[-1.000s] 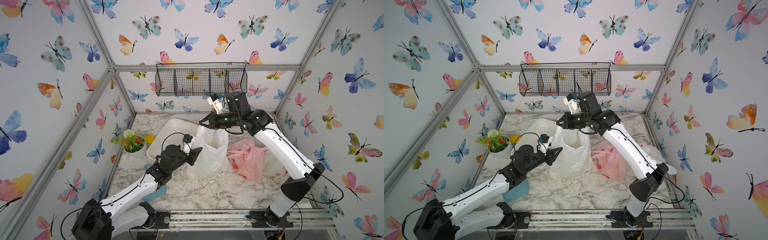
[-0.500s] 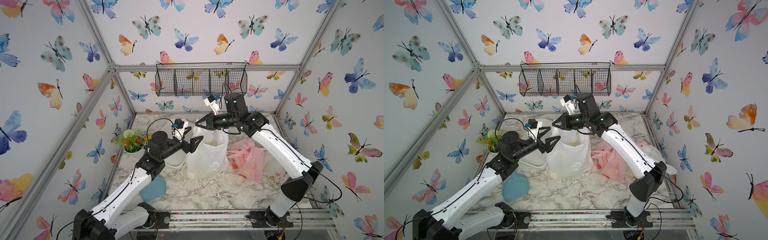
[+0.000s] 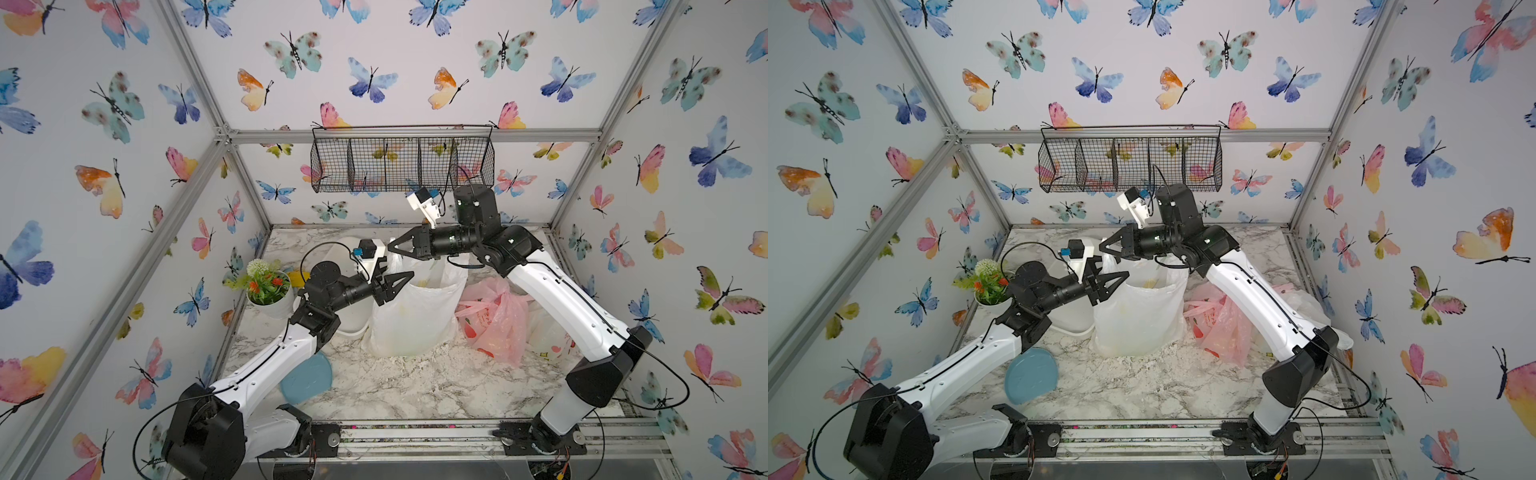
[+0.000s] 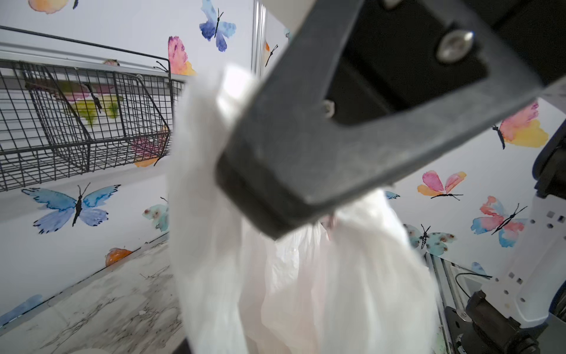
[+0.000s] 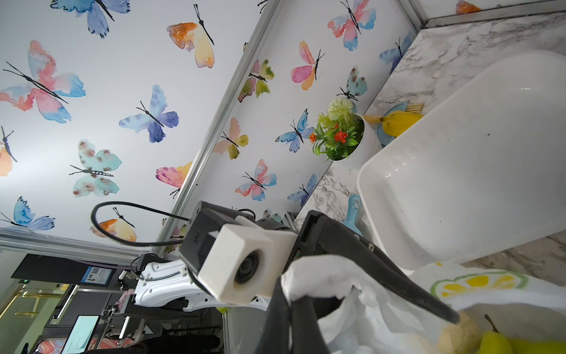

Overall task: Place the pears into plastic bags & tie knots
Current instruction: Tie the plastic bag at the center of the board.

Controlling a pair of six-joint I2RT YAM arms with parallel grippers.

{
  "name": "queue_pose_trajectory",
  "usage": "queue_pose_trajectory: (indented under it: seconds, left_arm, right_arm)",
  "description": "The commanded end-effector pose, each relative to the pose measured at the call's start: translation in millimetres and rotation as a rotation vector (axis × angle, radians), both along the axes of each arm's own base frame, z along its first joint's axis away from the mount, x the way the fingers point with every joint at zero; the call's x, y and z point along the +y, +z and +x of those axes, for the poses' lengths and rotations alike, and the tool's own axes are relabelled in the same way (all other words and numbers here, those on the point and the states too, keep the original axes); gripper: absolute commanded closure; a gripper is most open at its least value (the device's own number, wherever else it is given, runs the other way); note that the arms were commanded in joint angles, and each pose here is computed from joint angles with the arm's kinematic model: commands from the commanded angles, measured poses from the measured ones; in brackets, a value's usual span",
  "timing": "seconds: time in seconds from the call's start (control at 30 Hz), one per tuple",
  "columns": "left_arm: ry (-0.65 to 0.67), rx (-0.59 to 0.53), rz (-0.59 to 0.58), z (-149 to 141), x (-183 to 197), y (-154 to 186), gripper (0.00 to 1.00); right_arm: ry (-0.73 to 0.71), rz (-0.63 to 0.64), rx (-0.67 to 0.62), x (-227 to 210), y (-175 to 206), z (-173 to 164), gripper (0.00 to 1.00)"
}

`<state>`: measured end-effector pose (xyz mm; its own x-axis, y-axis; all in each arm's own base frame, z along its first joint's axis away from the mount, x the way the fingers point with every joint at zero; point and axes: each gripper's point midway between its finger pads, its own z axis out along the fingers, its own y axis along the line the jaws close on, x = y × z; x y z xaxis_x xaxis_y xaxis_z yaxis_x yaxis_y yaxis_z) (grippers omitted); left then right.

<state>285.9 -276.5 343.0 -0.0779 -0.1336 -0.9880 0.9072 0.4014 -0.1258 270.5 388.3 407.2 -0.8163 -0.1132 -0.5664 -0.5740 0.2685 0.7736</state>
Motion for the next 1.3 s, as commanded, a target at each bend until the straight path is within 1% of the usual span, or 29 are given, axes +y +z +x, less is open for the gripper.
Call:
queue_pose_trajectory:
  seconds: [0.0,0.07,0.17,0.27,0.37,0.47,0.5,0.53,0.57,0.6,0.63,0.67,0.73,0.77,0.83,0.87,0.93,0.97,1.0,1.03,1.1,1.2,1.27]
  left_arm:
    - [-0.022,-0.077,-0.056,-7,2,21,0.36]
    - [-0.02,-0.094,-0.053,-7,2,23,0.36]
    - [-0.056,-0.086,-0.058,-7,-3,22,0.41]
    - [-0.089,-0.068,-0.083,-7,-7,20,0.49]
    - [-0.095,-0.065,-0.09,-6,-8,19,0.64]
    - [-0.1,-0.054,-0.081,-6,-9,13,0.77]
    - [-0.105,-0.045,-0.077,-7,-10,9,0.82]
    - [-0.1,-0.032,-0.075,-5,-10,6,0.88]
    - [-0.095,-0.021,-0.073,-3,-10,5,0.92]
    - [-0.083,-0.01,-0.071,0,-8,4,0.96]
    - [-0.07,0.004,-0.071,2,-6,4,0.98]
    - [-0.056,0.013,-0.071,5,-4,4,0.99]
    - [-0.033,0.034,-0.069,10,0,6,1.0]
    - [-0.023,0.04,-0.07,12,2,8,1.0]
    - [-0.005,0.052,-0.071,14,5,9,1.0]
    - [0.005,0.056,-0.072,16,7,10,1.0]
    - [0.018,0.071,-0.07,19,10,8,1.0]
    - [0.018,0.073,-0.069,19,11,8,1.0]
    - [0.016,0.072,-0.07,19,12,8,1.0]
    - [0.014,0.074,-0.071,18,12,8,1.0]
    - [0.0,0.073,-0.071,15,11,11,1.0]
    - [-0.011,0.073,-0.069,12,11,11,1.0]
    - [-0.018,0.076,-0.067,10,11,10,1.0]
  right_arm:
    - [0.035,0.048,-0.011,-2,15,-8,0.98]
    - [0.044,0.053,-0.009,-1,14,-9,0.98]
    - [0.054,0.066,-0.007,0,17,-10,0.98]
    - [0.071,0.084,-0.005,1,21,-13,0.98]
    - [0.073,0.087,-0.008,0,21,-14,0.98]
    - [0.067,0.094,-0.023,0,24,-13,0.98]
    - [0.068,0.097,-0.03,0,26,-12,0.98]
    - [0.066,0.09,-0.046,-1,26,-11,0.94]
    - [0.053,0.076,-0.08,-3,28,-8,0.86]
    - [0.019,0.044,-0.131,-10,29,-1,0.77]
    - [-0.026,0.008,-0.183,-22,32,7,0.71]
    - [-0.066,-0.02,-0.23,-34,34,15,0.68]
    - [-0.147,-0.081,-0.321,-64,34,32,0.57]
    - [-0.202,-0.107,-0.356,-86,33,44,0.53]
    - [-0.267,-0.152,-0.426,-119,26,57,0.44]
    - [-0.323,-0.209,-0.464,-136,18,65,0.38]
    - [-0.368,-0.322,-0.547,-156,-4,70,0.23]
    - [-0.395,-0.387,-0.579,-166,-24,73,0.15]
    - [-0.432,-0.448,-0.605,-176,-43,79,0.12]
    - [-0.441,-0.478,-0.626,-180,-56,81,0.1]
    - [-0.43,-0.499,-0.661,-180,-79,86,0.07]
    - [-0.416,-0.436,-0.704,-168,-90,97,0.04]
    - [-0.396,-0.364,-0.736,-159,-94,104,0.03]
